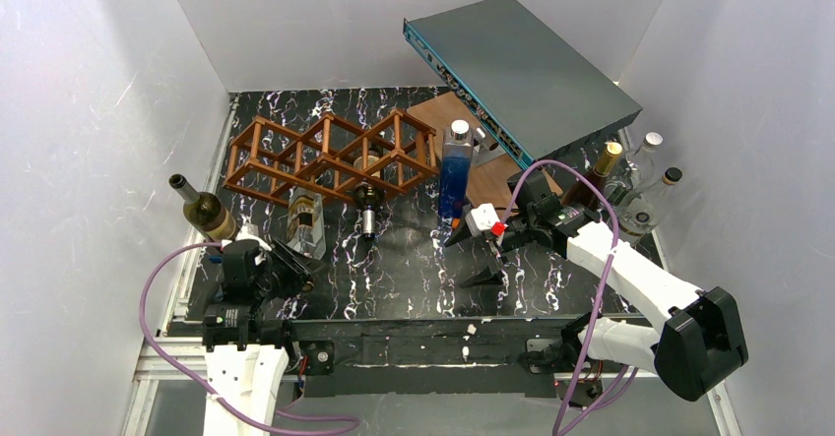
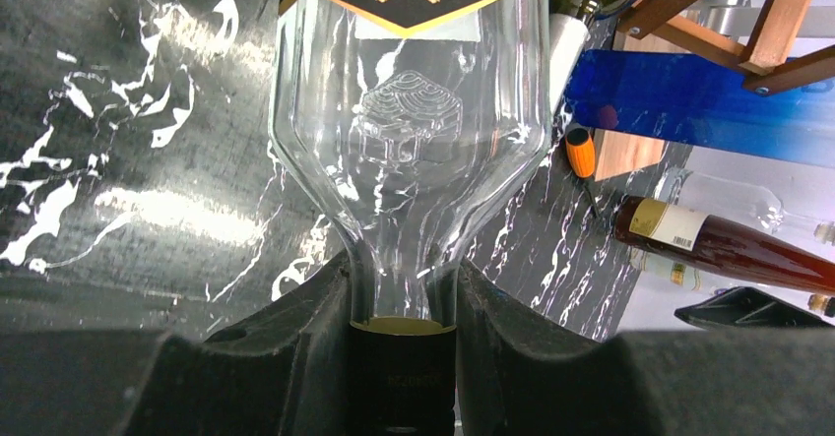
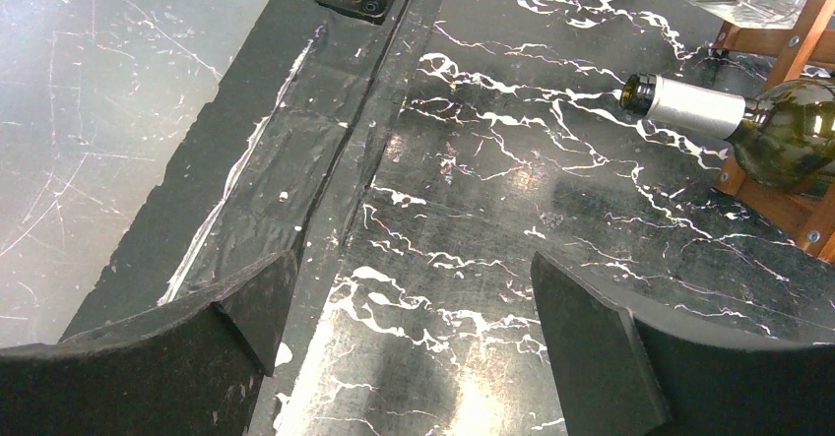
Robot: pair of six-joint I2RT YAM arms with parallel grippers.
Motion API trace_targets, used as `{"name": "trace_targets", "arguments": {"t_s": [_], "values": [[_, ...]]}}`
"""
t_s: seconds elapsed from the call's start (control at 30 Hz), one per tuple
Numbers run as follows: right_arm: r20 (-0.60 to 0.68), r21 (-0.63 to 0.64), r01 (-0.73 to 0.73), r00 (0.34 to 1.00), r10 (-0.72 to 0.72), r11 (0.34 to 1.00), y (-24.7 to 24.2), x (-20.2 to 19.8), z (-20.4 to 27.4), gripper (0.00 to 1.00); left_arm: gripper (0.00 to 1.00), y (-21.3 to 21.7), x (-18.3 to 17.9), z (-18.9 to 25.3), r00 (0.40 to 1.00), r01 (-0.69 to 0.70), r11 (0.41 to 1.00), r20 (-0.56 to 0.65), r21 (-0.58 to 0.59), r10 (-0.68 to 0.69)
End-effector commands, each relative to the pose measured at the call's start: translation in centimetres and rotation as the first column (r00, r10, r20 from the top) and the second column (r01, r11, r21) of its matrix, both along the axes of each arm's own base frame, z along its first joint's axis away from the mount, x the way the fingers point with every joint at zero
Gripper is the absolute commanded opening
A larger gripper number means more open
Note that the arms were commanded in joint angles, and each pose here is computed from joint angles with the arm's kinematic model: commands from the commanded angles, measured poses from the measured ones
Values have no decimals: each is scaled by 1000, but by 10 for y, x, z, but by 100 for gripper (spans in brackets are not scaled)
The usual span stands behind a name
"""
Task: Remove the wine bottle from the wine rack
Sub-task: Pick up the wine bottle from the wine rack.
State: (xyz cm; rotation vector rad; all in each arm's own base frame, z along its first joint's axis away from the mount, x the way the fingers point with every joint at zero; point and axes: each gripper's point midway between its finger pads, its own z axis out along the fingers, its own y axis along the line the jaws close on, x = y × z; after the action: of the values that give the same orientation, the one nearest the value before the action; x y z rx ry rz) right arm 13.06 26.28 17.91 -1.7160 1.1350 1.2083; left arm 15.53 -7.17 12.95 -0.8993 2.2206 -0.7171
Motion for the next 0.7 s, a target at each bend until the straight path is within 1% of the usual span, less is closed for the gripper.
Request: {"name": "trace_targets", "arguments": {"t_s": [0.0, 0.33, 0.53, 0.67], "values": [[3, 17, 32, 999, -32, 999, -7, 8, 10, 98, 0, -5, -16, 14, 1000, 13, 1000, -17, -22, -13], [6, 16, 33, 999, -33, 999, -8, 9, 10, 99, 0, -9, -30, 7, 998, 35, 999, -45, -37, -37], [9, 17, 30, 1000, -30, 999, -8, 8, 10, 98, 0, -17, -36, 19, 994, 102, 993, -43, -51, -105], [11, 13, 26, 1000, -26, 1000, -8, 8, 9, 98, 0, -26, -45, 26, 983, 157, 984, -80, -85, -164]]}}
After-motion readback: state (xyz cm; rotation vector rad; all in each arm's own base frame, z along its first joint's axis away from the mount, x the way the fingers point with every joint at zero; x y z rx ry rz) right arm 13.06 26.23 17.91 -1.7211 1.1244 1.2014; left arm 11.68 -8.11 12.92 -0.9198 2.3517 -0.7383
